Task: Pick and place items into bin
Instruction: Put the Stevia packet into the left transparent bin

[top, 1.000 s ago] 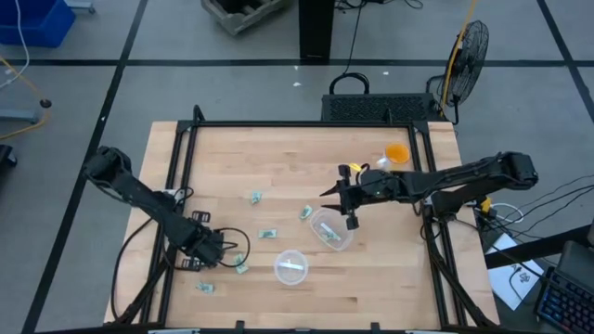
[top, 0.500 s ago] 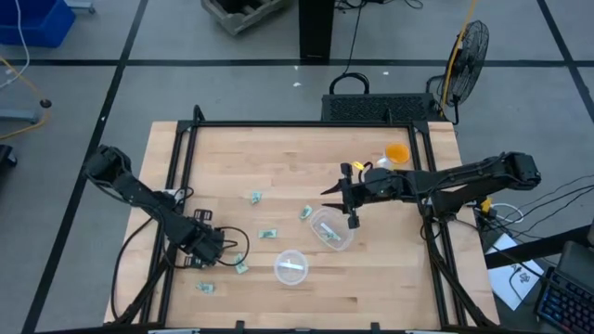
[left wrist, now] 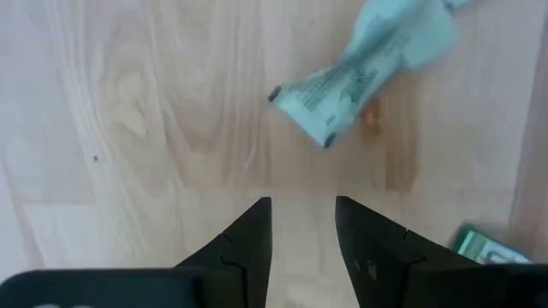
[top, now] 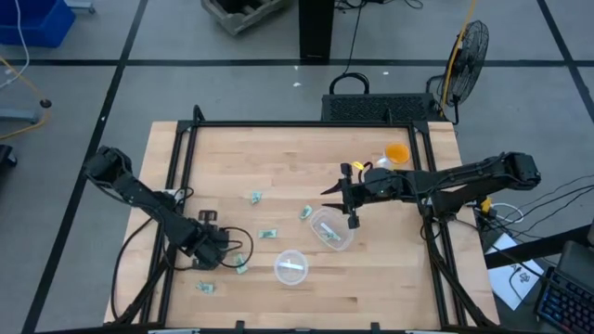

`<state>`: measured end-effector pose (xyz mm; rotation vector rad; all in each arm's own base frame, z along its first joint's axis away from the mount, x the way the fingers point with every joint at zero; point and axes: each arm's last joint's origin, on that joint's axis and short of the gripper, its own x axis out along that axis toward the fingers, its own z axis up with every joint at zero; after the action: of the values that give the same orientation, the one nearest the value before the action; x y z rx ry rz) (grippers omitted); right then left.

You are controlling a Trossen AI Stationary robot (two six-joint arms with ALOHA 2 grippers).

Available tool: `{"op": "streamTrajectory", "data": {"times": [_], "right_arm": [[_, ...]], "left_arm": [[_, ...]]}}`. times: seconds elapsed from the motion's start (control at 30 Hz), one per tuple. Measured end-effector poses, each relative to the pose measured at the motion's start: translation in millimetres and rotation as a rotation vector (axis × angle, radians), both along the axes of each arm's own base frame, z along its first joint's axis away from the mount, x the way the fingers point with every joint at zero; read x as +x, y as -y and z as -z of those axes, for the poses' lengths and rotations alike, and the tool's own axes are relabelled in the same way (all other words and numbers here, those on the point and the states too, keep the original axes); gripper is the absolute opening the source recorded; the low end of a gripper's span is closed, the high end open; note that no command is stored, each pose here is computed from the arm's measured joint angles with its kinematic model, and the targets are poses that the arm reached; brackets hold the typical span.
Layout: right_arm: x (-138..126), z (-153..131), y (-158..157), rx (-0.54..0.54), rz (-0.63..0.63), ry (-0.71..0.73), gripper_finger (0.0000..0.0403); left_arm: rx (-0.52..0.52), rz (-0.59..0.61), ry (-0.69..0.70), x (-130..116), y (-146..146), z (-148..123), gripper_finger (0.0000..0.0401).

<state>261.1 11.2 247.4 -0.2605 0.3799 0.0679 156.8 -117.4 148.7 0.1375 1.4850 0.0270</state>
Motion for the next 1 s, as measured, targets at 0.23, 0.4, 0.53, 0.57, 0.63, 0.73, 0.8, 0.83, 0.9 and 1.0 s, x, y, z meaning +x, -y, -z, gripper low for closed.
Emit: {"op": "streamTrajectory", "data": {"times": [0.23, 0.4, 0.53, 0.57, 0.63, 0.73, 0.8, 0.83, 0.9, 1.0], "right_arm": [[0.0, 0.1, 0.0, 0.001, 0.0, -0.001, 0.0132], [0.0, 0.0, 0.0, 0.0, 0.0, 0.0, 0.0132], [0.0, 0.1, 0.0, 0.0, 0.0, -0.001, 0.0132], [0.0, 0.1, 0.0, 0.0, 0.0, -0.001, 0.0132], [0.0, 0.0, 0.0, -0.001, 0.0, -0.001, 0.0132], [-0.1, 0.0, 0.0, -0.001, 0.0, 0.0, 0.0132], [0.0, 0.1, -0.1, -0.001, -0.001, -0.001, 0.0132], [0.0, 0.1, 0.0, -0.001, -0.001, -0.001, 0.0132], [0.0, 0.1, 0.0, -0.001, -0.001, -0.001, 0.0132], [0.0, 0.1, 0.0, -0.001, -0.001, -0.001, 0.0132]], "left_arm": [[0.037, 0.138, 0.081, 6.3, 2.2, -0.8, 0.0136], [0.041, 0.262, 0.153, 13.1, 6.2, -2.2, 0.0136], [0.012, 0.275, 0.173, 15.5, 8.4, -2.7, 0.0136], [0.002, 0.276, 0.174, 15.8, 9.0, -2.7, 0.0136], [-0.01, 0.278, 0.185, 16.7, 10.2, -3.0, 0.0136], [-0.009, 0.276, 0.191, 17.2, 10.3, -3.1, 0.0136], [-0.008, 0.276, 0.191, 17.8, 10.7, -1.3, 0.0136], [-0.008, 0.274, 0.19, 17.8, 10.7, 1.4, 0.0136], [-0.017, 0.265, 0.18, 17.6, 11.0, 9.0, 0.0136], [-0.008, 0.303, 0.178, 21.5, 14.1, 15.1, 0.0136]]}}
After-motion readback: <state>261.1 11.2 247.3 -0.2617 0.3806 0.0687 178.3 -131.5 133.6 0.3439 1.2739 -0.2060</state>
